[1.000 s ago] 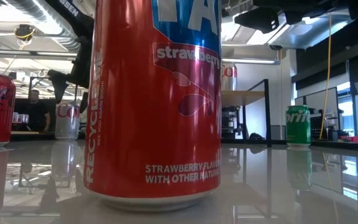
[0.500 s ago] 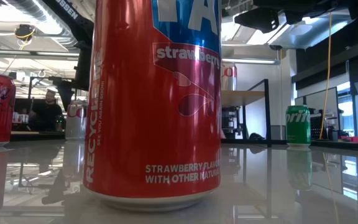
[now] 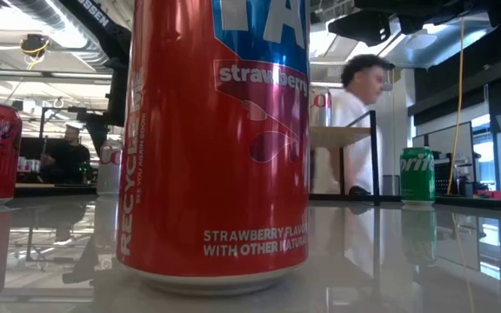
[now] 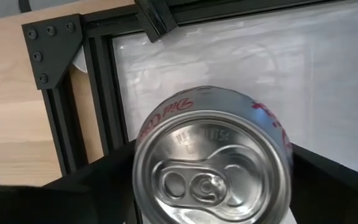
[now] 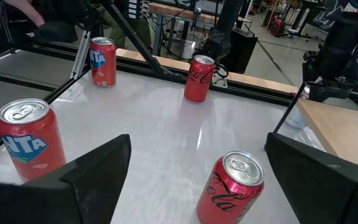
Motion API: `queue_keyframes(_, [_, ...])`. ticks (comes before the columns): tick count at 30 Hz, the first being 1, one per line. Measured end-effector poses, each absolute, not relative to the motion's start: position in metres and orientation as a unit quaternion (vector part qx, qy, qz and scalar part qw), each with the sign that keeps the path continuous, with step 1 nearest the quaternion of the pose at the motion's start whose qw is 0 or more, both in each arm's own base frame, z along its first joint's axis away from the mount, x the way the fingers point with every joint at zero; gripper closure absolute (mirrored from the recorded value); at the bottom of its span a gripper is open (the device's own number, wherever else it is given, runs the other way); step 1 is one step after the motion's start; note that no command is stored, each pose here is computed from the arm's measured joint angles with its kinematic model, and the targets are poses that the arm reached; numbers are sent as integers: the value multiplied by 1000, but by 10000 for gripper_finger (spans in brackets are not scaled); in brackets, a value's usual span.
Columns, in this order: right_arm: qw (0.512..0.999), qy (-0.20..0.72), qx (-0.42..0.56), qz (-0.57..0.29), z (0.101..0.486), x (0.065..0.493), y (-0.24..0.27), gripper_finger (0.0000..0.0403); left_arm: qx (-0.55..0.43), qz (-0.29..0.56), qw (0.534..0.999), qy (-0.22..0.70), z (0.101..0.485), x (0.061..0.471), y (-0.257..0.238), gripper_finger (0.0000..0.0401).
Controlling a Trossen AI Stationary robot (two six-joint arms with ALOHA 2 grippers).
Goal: Place canned beverage on shelf
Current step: Put the white soda can on the shelf aligned with the other white soda can
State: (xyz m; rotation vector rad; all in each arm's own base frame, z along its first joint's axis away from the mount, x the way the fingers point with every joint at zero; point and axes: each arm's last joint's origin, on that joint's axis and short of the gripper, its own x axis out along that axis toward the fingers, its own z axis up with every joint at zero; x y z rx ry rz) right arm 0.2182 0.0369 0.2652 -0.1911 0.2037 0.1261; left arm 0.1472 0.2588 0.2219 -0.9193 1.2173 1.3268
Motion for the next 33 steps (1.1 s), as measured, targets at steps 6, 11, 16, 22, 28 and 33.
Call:
queue_keyframes(6, [988, 101, -95, 63, 265, 218, 37, 31, -374, 544, 540, 522, 222, 147, 259, 116])
queue_keyframes(11, [988, 103, -94, 63, 265, 218, 37, 31, -368, 534, 539, 537, 224, 147, 258, 112])
queue_keyframes(16, [988, 103, -94, 63, 265, 218, 37, 31, -357, 528, 538, 552, 241, 147, 252, 111])
queue_keyframes(22, [988, 108, -94, 63, 263, 219, 37, 31, -334, 522, 568, 541, 280, 150, 234, 111])
queue_keyframes(28, [987, 115, -95, 62, 261, 221, 37, 31, -306, 509, 597, 539, 334, 155, 201, 111])
queue_keyframes(33, [987, 115, -96, 55, 261, 221, 37, 31, -277, 498, 647, 507, 382, 160, 168, 111])
